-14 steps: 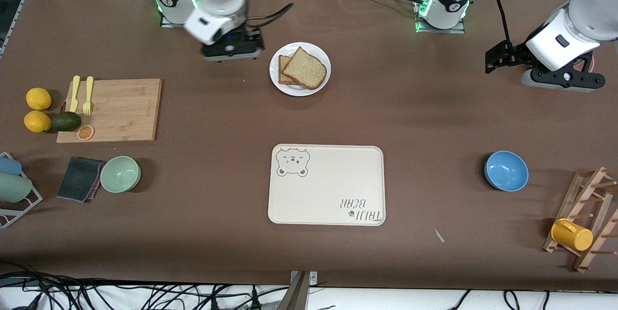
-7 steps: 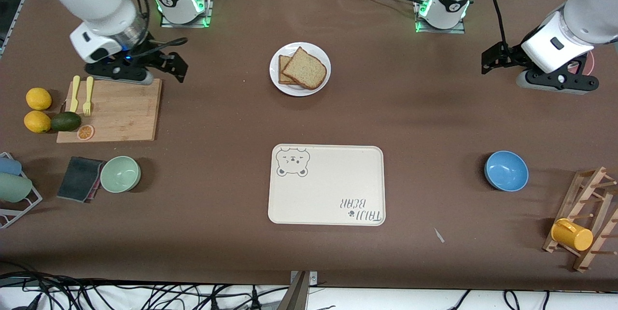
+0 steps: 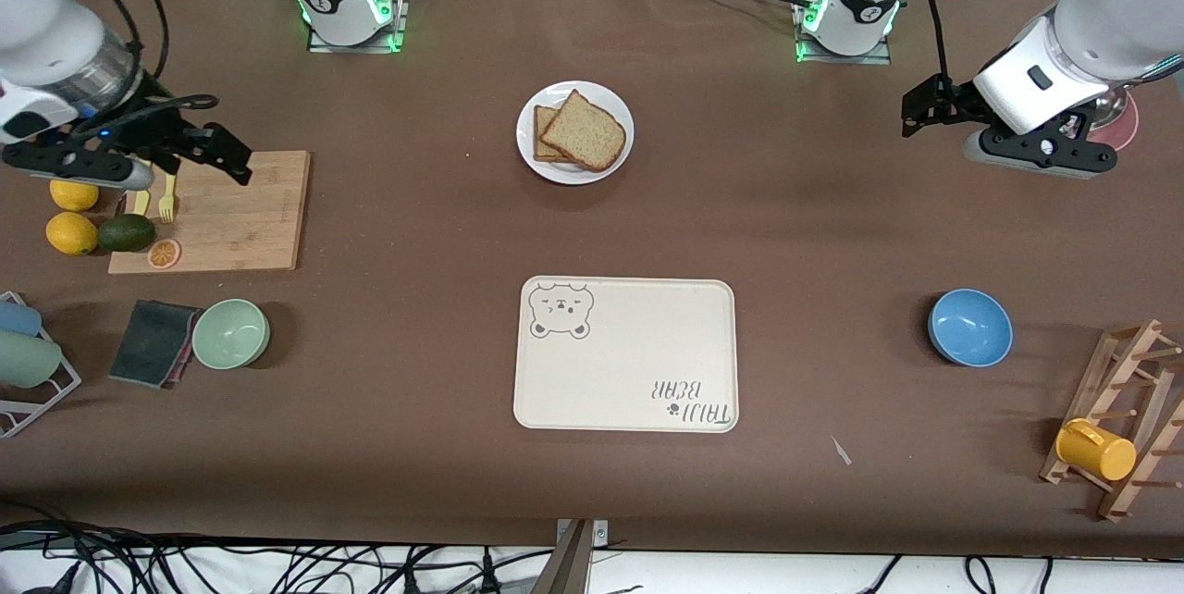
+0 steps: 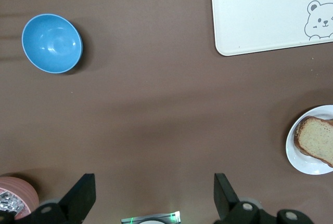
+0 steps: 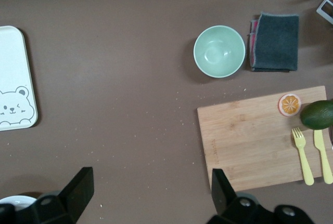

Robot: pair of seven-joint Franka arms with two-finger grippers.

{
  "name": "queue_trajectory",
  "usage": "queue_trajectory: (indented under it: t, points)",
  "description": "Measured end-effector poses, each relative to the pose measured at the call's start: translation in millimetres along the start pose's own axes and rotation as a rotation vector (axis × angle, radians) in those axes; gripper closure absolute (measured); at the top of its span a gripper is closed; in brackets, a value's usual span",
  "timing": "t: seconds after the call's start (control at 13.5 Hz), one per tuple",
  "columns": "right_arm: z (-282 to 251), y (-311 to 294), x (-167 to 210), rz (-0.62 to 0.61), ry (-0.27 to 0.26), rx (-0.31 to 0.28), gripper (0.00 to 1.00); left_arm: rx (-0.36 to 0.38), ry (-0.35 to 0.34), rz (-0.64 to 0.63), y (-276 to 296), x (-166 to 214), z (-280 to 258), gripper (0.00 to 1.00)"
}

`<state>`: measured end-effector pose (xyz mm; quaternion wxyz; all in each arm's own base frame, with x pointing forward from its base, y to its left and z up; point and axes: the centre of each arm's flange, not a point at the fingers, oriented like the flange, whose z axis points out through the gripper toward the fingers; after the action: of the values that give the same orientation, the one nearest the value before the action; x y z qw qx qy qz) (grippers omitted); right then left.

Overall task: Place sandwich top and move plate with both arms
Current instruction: 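Withdraw the right gripper while the left gripper moves toward the plate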

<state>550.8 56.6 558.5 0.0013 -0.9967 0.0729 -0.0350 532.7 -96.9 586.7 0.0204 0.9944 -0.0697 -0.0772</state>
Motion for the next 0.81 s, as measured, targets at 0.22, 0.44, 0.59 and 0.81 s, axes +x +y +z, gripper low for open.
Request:
queue_trajectory:
  t: [0.22,0.44,0.59,0.81]
  points:
    - [-5.5,-1.3,9.2,-0.016,-0.002,0.002,0.0,0.003,-0.022,0.024,12.5,4.5,10.0,0.0]
    - [-7.5,-1.4,9.1,-0.011,-0.013,0.004,0.0,0.01,-0.049,0.084,45.5,8.5,23.6,0.0]
    - [-4.4,-2.8,7.2,0.009,-0.034,0.005,0.0,0.016,-0.098,0.118,63.6,8.5,37.3,0.0]
    - [-3.4,-12.7,2.0,-0.006,-0.059,0.0,0.0,-0.044,-0.193,0.167,95.0,14.7,70.6,0.0]
